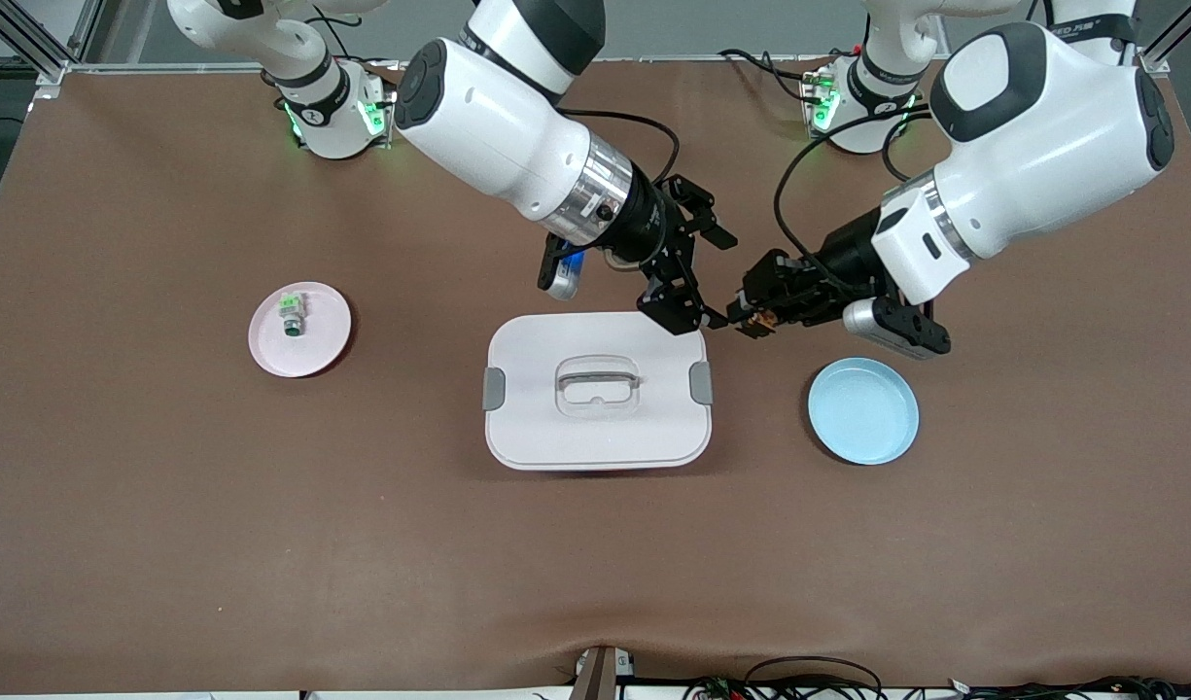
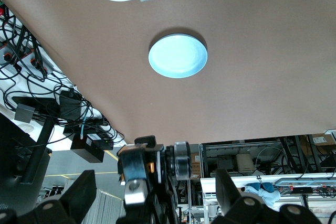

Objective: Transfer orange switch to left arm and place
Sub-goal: 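Carry the switch to the blue plate while the right gripper withdraws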

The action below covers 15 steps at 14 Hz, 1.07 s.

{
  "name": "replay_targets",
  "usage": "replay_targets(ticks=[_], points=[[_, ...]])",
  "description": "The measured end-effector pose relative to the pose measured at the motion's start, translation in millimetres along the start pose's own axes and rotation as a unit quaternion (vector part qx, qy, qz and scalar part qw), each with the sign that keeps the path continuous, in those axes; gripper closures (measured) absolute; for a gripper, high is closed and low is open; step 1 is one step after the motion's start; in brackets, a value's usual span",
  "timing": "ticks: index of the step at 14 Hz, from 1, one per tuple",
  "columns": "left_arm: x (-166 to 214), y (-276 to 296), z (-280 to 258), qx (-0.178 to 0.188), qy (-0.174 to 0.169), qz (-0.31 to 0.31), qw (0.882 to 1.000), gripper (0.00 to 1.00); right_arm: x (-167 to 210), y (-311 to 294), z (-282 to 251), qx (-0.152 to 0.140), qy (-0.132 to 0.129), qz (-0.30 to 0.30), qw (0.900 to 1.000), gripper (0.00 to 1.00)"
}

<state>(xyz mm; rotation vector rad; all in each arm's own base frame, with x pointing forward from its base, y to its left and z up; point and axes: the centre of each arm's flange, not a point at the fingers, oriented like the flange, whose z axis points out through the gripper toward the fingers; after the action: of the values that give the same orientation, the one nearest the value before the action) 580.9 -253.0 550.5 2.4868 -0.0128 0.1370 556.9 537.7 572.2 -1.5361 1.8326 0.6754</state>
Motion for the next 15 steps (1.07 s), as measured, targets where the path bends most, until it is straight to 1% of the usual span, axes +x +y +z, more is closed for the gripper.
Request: replay_targets(ticks=[1, 2, 4, 5, 6, 7, 8, 10, 12, 14, 15], points=[[2, -5, 0, 0.015, 0.002, 0.005, 1.0, 0.58, 0, 0, 0, 0.0, 0.001, 0.0, 1.0, 0.0], [3, -11, -1, 0.031, 0.002, 0.01, 0.999, 0.58, 2, 0, 0, -0.002, 0.01, -0.009, 1.0, 0.0], [8, -30, -3, 0.072, -0.004, 0.026, 0.997, 0.58, 8, 1, 0, -0.02, 0.046, -0.046, 0.998, 0.0], [10, -42, -3, 0.09, -0.012, 0.041, 0.995, 0.58, 11, -3, -6, -0.03, 0.062, -0.077, 0.995, 0.0], [13, -57, -3, 0.104, -0.023, 0.055, 0.993, 0.58, 15, -8, -18, -0.043, 0.08, -0.129, 0.987, 0.0], [17, -75, -2, 0.115, -0.035, 0.071, 0.99, 0.58, 18, -13, -34, -0.057, 0.1, -0.195, 0.974, 0.0], [21, -95, -1, 0.128, -0.046, 0.09, 0.987, 0.58, 21, -18, -50, -0.062, 0.122, -0.254, 0.958, 0.0], [28, -129, 5, 0.159, -0.068, 0.132, 0.976, 0.58, 31, -32, -82, -0.062, 0.18, -0.341, 0.92, 0.0], [32, -153, 15, 0.186, -0.093, 0.172, 0.963, 0.58, 46, -46, -97, -0.071, 0.235, -0.414, 0.876, 0.0], [34, -172, 26, 0.207, -0.118, 0.213, 0.948, 0.58, 60, -59, -102, -0.09, 0.267, -0.484, 0.829, 0.0], [34, -180, 31, 0.217, -0.131, 0.235, 0.938, 0.58, 68, -67, -107, -0.103, 0.276, -0.518, 0.803, 0.0]])
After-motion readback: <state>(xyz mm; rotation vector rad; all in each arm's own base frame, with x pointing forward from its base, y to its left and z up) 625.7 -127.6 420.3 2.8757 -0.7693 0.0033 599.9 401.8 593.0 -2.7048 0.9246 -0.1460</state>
